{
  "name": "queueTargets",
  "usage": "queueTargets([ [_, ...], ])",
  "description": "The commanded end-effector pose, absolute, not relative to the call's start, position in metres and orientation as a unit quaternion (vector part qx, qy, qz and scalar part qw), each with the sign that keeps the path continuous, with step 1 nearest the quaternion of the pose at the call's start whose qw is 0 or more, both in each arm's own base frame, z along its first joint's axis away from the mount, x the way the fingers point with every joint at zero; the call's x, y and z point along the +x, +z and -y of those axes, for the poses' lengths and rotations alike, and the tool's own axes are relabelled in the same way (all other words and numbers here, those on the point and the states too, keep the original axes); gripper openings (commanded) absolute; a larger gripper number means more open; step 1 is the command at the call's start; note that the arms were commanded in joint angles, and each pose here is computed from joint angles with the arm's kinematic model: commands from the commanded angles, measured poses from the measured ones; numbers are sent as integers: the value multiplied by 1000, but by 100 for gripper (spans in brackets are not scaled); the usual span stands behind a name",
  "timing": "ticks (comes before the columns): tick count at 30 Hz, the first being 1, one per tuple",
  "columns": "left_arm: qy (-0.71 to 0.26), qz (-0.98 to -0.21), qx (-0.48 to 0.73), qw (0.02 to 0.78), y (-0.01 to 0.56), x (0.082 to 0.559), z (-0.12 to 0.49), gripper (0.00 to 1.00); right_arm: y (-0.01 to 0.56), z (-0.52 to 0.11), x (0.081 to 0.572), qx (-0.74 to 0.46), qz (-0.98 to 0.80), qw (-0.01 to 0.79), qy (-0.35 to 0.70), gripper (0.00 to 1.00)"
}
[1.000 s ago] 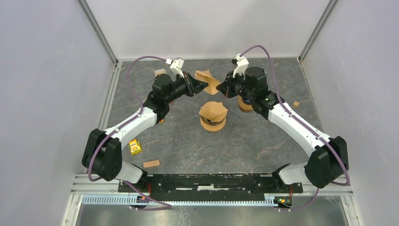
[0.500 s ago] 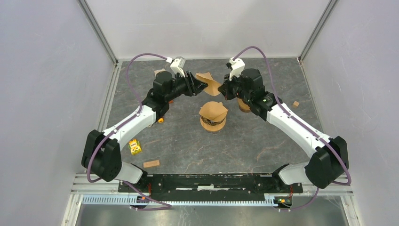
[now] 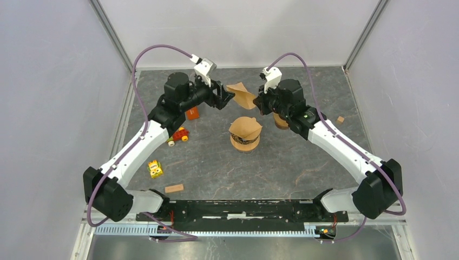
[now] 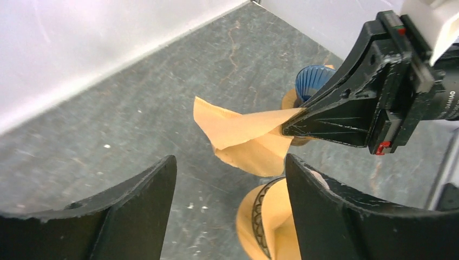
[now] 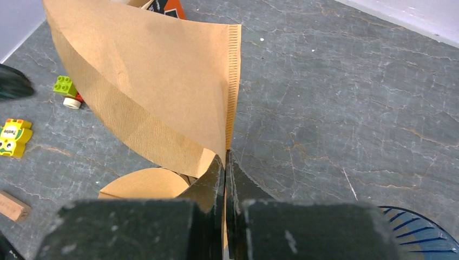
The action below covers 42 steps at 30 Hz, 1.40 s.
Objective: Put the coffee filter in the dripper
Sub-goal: Place the coffee filter in the coffee dripper.
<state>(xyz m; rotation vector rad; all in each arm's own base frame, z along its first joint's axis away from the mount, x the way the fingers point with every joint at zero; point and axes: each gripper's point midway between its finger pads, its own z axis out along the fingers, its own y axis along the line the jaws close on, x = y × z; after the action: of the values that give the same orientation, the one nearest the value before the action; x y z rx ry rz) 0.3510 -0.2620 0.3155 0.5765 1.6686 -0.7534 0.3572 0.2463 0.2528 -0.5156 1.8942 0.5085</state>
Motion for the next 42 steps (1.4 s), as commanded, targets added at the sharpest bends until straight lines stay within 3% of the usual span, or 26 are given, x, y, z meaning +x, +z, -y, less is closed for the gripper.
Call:
queueTargets([
  [1,-236,-661,364,613,352,342,251,82,288,-252,357,-230,-763,566,210,0],
  [8,-148,-626,479,597,349,333,266,87,288,-260,351,-246,-758,563,218,0],
  [23,-95,-587,585,552,327,345,287,68,281,-265,343,-262,-756,555,228,0],
  [42,-104,-594,610,514,303,339,294,28,277,-265,345,-268,-757,558,208,0],
])
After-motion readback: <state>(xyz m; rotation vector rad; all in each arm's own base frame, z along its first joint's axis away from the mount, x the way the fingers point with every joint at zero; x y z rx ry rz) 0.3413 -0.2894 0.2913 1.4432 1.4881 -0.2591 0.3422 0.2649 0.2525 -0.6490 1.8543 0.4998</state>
